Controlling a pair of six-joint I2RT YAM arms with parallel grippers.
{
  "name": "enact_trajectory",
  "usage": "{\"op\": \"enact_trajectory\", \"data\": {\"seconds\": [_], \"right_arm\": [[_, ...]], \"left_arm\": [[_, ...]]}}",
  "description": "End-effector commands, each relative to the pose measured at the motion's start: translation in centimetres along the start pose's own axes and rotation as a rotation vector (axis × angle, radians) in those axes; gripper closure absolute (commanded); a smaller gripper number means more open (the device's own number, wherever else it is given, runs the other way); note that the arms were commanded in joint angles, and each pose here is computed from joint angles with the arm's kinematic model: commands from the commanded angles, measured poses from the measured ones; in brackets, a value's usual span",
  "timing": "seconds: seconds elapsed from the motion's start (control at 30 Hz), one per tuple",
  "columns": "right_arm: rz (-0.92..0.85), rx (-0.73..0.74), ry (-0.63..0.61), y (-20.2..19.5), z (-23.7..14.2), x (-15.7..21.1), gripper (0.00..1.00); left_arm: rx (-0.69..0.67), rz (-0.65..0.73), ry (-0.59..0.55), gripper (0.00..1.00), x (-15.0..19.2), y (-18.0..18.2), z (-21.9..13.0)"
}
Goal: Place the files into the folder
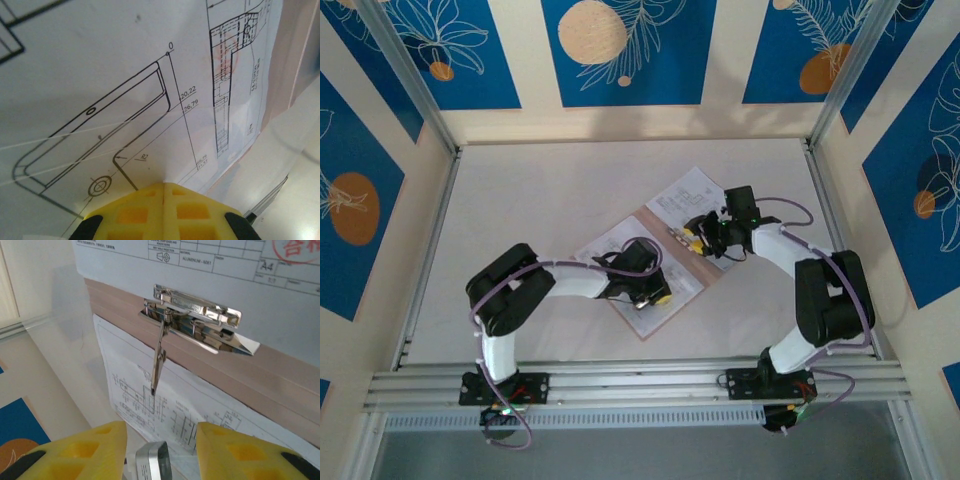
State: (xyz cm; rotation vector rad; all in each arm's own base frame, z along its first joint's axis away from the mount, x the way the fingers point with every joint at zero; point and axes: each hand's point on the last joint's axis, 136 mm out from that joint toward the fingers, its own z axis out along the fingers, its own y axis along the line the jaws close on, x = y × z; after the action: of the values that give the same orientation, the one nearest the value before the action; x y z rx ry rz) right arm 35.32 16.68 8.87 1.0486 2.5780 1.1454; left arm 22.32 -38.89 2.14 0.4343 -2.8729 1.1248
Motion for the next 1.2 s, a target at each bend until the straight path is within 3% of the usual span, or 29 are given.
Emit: {"op": "enact_trajectory", "data": {"seconds": [0.0, 0.47, 1.17], "right_arm": [[-0.022, -0.047, 0.019, 1.9, 0.4, -0.5, 0.59], [-0.004, -0.022, 0.045, 1.1, 2.2, -1.0, 0.74], [-0.001, -0.022, 0.055, 0.8, 2.1, -0.6, 0.83]], "left_arm": [[-0.120, -0.038, 0.036, 1.00, 1.1, 3.6, 1.2], [-0.125, -0.036, 0.040, 1.00, 1.1, 3.6, 1.3], [-0.132, -0.033, 0.039, 1.00, 1.1, 3.7, 1.2]]}}
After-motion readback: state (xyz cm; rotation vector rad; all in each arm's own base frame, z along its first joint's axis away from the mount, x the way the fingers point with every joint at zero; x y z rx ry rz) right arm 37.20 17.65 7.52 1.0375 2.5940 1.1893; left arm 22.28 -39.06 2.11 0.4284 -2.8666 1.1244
